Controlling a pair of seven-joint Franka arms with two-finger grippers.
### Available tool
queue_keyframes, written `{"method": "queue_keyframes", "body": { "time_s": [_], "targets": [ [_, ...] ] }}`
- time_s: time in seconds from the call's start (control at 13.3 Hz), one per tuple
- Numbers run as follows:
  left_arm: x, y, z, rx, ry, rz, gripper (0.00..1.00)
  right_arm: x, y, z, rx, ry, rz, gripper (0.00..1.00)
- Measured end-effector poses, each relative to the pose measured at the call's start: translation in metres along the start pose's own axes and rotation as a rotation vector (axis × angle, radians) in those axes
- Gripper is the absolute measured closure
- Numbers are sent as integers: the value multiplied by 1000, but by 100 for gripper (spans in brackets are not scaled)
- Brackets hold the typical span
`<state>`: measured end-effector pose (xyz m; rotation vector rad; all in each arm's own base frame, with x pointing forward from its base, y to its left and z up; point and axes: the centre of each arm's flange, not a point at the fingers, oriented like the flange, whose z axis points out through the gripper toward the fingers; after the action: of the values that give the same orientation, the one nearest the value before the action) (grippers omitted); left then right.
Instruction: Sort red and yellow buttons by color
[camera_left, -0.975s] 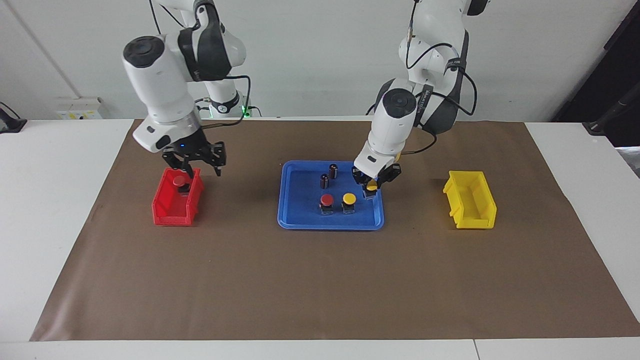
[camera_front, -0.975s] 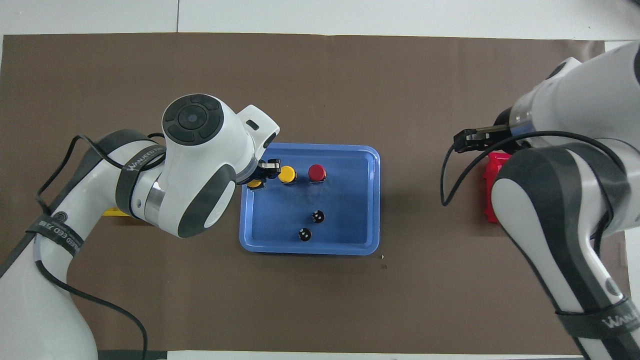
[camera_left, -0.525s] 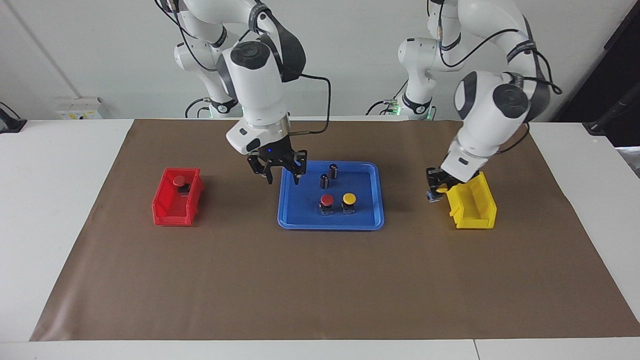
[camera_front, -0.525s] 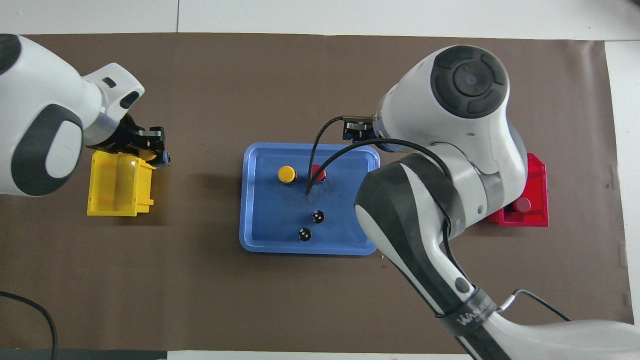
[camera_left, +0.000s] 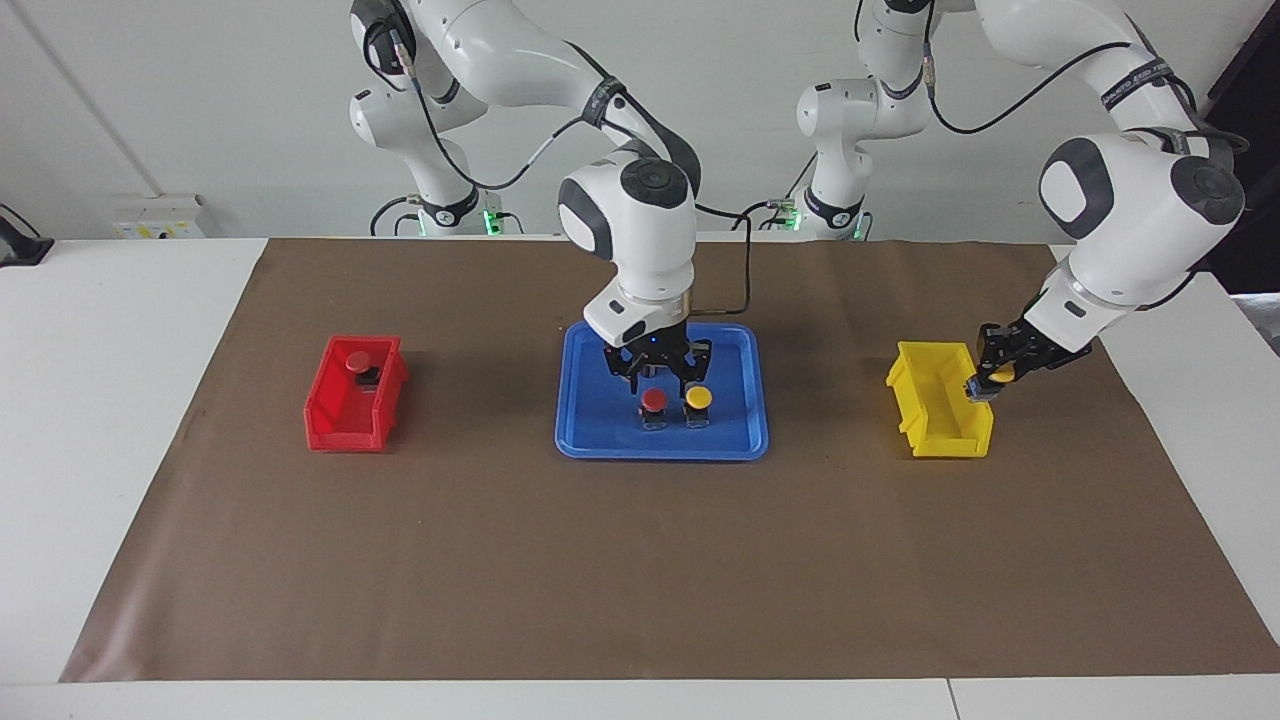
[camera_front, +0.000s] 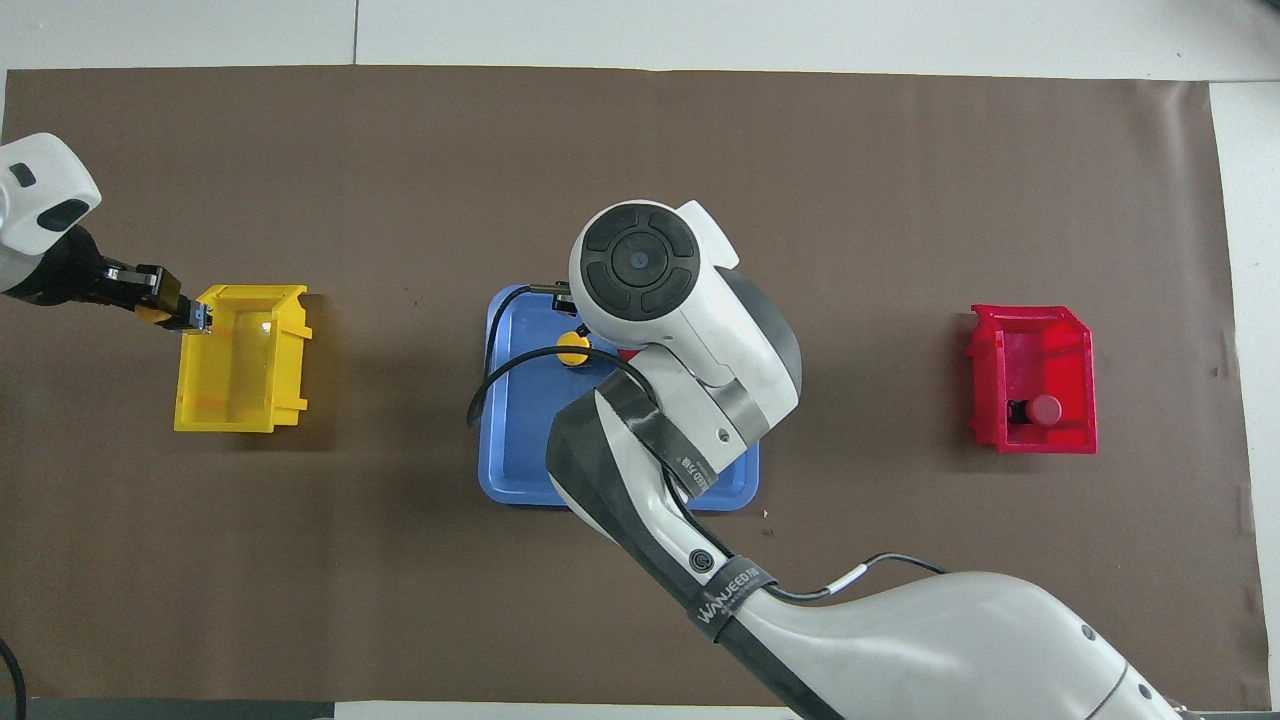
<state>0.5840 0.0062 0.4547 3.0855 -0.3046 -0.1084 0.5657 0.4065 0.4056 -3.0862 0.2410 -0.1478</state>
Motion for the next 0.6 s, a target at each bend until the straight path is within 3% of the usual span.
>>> {"method": "queue_keyframes", "body": {
  "time_s": [0.6],
  "targets": [
    [-47, 16, 77, -1, -5, 12, 59, -9, 10, 37, -19, -12, -6, 30]
  ]
}}
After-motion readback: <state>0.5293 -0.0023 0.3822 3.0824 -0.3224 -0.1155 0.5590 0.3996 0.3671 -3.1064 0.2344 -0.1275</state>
